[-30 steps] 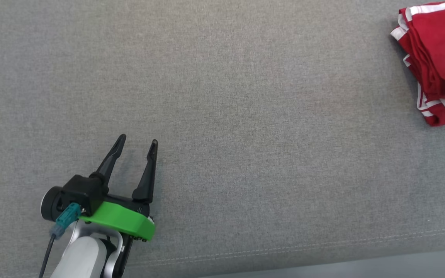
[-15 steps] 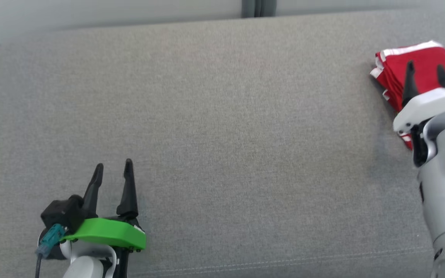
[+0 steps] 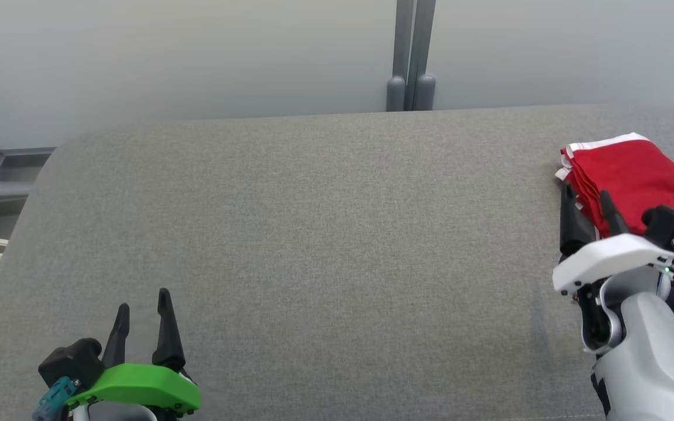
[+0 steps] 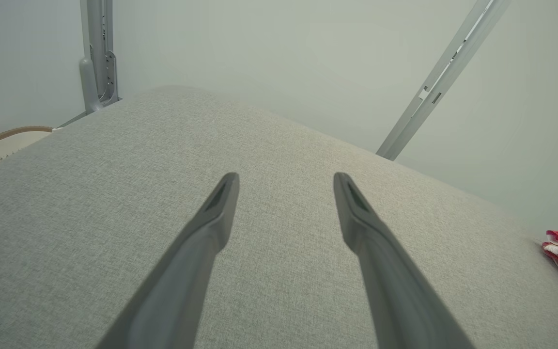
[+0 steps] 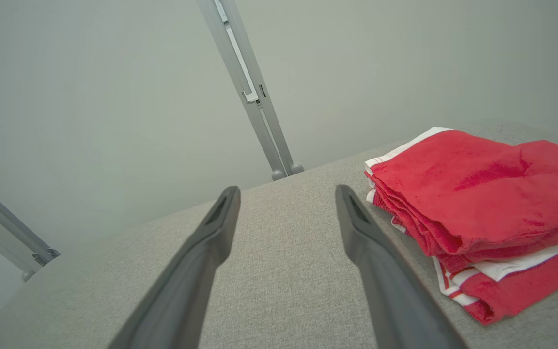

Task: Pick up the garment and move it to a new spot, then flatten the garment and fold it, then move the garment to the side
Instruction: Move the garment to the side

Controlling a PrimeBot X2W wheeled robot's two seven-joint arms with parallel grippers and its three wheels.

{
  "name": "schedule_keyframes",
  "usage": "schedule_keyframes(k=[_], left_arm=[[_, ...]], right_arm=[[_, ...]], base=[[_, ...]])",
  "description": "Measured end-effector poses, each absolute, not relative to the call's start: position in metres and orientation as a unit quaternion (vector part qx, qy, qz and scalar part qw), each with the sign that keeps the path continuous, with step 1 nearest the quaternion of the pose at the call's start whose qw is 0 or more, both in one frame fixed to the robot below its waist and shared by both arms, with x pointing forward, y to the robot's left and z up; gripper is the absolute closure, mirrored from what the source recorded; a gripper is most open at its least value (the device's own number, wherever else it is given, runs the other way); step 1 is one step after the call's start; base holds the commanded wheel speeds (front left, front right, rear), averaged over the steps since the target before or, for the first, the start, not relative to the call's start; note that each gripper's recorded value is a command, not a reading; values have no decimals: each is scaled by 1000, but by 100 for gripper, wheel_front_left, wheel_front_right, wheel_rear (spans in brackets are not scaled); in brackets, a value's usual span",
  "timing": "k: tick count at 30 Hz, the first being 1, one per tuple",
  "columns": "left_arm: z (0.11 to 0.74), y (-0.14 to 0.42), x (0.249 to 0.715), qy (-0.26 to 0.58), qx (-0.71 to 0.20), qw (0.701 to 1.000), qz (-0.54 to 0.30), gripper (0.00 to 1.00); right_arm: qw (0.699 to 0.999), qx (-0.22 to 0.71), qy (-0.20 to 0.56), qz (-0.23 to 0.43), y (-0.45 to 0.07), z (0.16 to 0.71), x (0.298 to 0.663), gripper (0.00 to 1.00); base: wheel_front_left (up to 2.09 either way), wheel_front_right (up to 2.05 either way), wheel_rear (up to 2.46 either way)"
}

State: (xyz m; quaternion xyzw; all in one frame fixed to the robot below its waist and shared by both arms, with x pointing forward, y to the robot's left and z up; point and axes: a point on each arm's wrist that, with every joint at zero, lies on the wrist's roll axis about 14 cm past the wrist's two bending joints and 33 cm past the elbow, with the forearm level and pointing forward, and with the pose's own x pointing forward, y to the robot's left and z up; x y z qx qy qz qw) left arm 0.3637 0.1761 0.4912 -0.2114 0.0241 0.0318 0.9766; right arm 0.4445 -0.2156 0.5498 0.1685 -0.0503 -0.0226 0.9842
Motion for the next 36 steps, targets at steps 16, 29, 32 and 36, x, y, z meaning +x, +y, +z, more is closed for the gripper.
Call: schedule_keyframes(k=[16, 29, 32, 36], left_arm=[[488, 200, 339, 21, -110, 993, 20, 0], [468, 200, 328, 45, -102, 993, 29, 0], [464, 202, 329, 52, -100, 993, 33, 0], [461, 202, 330, 56, -99, 993, 33, 0]], right_arm=[[995, 99, -8, 13, -190, 522, 396, 0], [997, 56, 42, 40, -173, 490, 374, 0], [997, 34, 57, 40, -174, 481, 369, 0], [997, 19, 67, 42, -174, 474, 365, 0]], base=[[0, 0, 0], [0, 0, 0], [0, 0, 0], [0, 0, 0]])
